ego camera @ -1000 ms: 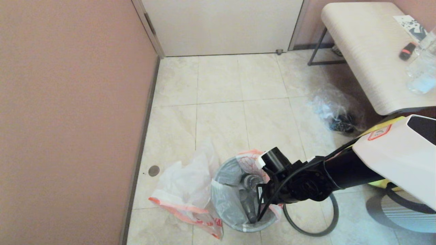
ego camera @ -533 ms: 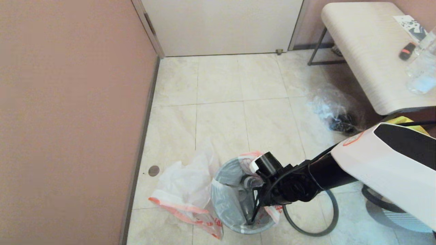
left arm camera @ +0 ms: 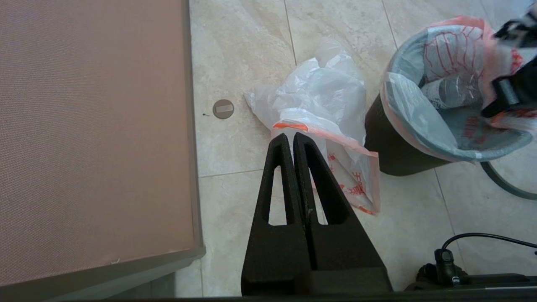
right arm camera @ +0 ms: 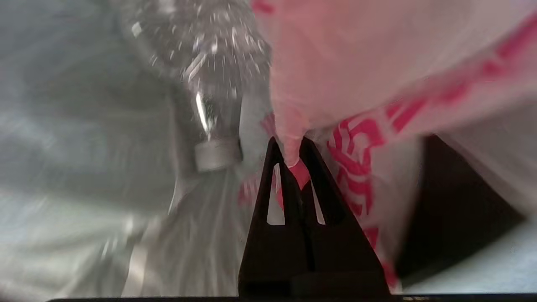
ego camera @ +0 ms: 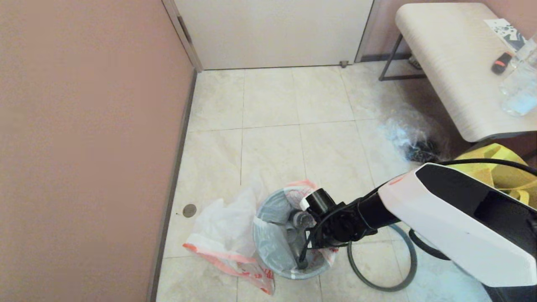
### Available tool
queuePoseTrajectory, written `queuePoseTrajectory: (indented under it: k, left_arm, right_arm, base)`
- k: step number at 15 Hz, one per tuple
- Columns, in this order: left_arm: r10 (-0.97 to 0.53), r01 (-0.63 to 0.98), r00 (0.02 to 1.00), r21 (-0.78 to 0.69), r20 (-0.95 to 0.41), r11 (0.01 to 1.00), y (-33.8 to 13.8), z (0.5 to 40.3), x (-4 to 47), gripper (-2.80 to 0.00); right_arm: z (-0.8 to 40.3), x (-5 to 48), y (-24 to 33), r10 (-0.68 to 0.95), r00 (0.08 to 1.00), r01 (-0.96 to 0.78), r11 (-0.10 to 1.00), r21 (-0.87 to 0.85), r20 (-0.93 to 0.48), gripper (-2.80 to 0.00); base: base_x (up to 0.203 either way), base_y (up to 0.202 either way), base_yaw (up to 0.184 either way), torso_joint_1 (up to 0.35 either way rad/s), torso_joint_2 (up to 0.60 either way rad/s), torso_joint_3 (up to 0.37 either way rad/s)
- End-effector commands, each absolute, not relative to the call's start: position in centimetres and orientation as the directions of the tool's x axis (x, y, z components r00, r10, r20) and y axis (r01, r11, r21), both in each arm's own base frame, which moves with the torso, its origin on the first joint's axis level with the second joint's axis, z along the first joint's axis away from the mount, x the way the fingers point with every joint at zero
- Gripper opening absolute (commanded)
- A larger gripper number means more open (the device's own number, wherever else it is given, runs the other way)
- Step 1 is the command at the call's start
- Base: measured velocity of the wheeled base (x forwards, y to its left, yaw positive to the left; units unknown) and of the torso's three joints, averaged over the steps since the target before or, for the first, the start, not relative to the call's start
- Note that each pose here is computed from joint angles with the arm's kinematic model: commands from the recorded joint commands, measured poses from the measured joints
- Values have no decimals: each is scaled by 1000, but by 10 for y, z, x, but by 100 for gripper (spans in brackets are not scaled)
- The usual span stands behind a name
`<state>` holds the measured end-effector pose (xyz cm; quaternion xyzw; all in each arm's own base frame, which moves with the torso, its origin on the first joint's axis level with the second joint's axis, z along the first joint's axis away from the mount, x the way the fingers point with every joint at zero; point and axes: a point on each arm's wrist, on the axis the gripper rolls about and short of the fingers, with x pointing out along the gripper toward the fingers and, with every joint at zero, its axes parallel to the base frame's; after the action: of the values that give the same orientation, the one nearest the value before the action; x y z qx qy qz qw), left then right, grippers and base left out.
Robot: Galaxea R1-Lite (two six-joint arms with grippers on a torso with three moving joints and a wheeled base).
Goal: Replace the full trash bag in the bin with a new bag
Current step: Place the trash bag on the floor
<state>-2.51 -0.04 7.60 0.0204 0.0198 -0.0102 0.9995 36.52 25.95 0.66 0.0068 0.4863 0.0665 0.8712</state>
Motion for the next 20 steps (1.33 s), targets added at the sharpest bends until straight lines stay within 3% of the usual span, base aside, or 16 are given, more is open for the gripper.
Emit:
queuePoseTrajectory:
  k: [1,9,16,20]
  left_arm:
    - [-20,22,999,41,-41,999,0,76,-25,-280]
    - [-20,22,999,41,-41,999,0,76,-25,-280]
    - [-19,21,999,41,-41,999,0,76,-25,-280]
    - [-20,22,999,41,-42,999,0,76,-25,-280]
  right_arm:
    - [-19,374,265,102,495,-102,993,59,-863,-280]
    - [-20,387,272,49,517,-85,996,6,-855,-280]
    - [44,351,277,107,544,-100,993,62,-832,-280]
    - [44,348,279,160,513,-132,986,107,-844,-280]
  base:
    - [0,0,0,0,0,0]
    - [0,0,0,0,0,0]
    - [0,0,0,0,0,0]
    - [0,0,0,0,0,0]
